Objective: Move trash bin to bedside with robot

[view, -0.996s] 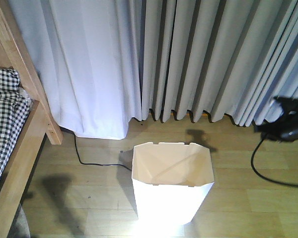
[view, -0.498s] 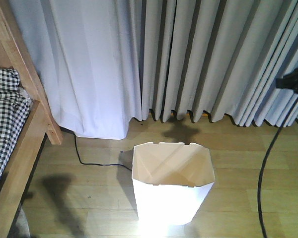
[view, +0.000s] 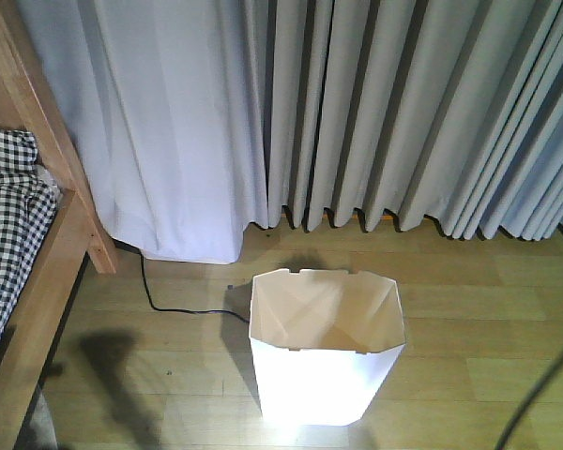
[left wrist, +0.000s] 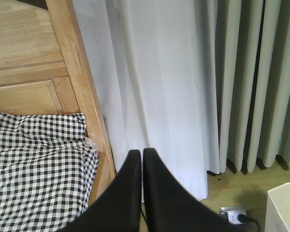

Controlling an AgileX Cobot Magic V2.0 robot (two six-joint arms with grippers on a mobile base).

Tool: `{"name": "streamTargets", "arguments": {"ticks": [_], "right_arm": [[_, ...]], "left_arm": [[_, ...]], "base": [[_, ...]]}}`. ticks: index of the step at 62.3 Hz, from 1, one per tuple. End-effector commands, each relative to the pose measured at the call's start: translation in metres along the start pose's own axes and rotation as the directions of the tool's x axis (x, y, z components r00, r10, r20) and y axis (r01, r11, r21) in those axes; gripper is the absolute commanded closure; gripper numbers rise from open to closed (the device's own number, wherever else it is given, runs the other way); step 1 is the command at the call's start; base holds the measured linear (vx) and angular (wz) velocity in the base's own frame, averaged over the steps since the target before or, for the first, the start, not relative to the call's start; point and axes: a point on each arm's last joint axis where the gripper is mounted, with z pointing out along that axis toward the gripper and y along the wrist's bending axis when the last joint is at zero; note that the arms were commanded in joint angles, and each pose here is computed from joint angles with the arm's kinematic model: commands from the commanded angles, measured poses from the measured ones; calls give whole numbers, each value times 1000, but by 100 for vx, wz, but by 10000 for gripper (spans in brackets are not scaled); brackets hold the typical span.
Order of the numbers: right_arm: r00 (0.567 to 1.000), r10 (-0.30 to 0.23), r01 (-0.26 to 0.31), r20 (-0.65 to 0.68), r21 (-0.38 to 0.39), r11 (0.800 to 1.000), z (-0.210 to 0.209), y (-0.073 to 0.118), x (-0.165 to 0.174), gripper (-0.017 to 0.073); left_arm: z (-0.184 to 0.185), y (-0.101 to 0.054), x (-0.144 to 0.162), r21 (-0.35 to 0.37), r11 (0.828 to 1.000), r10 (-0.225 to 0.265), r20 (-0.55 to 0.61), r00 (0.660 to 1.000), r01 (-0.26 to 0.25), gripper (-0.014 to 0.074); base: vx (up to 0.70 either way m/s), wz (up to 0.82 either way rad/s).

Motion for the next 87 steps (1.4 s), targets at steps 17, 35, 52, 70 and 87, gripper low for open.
{"name": "streamTargets", "arguments": {"ticks": [17,35,52,70,87], "right_arm": [[983,36,-30,180,-36,999,-54,33,43,319],[983,43,-47,178,24,999,-48,28,56,346],[973,99,-110,210,42,993,-49,25,53,571],[973,99,-109,210,41,993,-49,25,53,570],[973,90,-102,212,48,994,-49,24,53,570]], "left_arm": [[2,-2,2,12,1000,-7,55,998,7,599],[2,-2,2,12,1000,-7,55,998,7,599],[2,-2,2,12,1000,-7,55,998,7,599],[2,-2,2,12,1000,-7,55,998,7,599],[2,-2,2,12,1000,-7,55,998,7,599]], "base": [[0,0],[0,0],[0,0],[0,0],[0,0]]}}
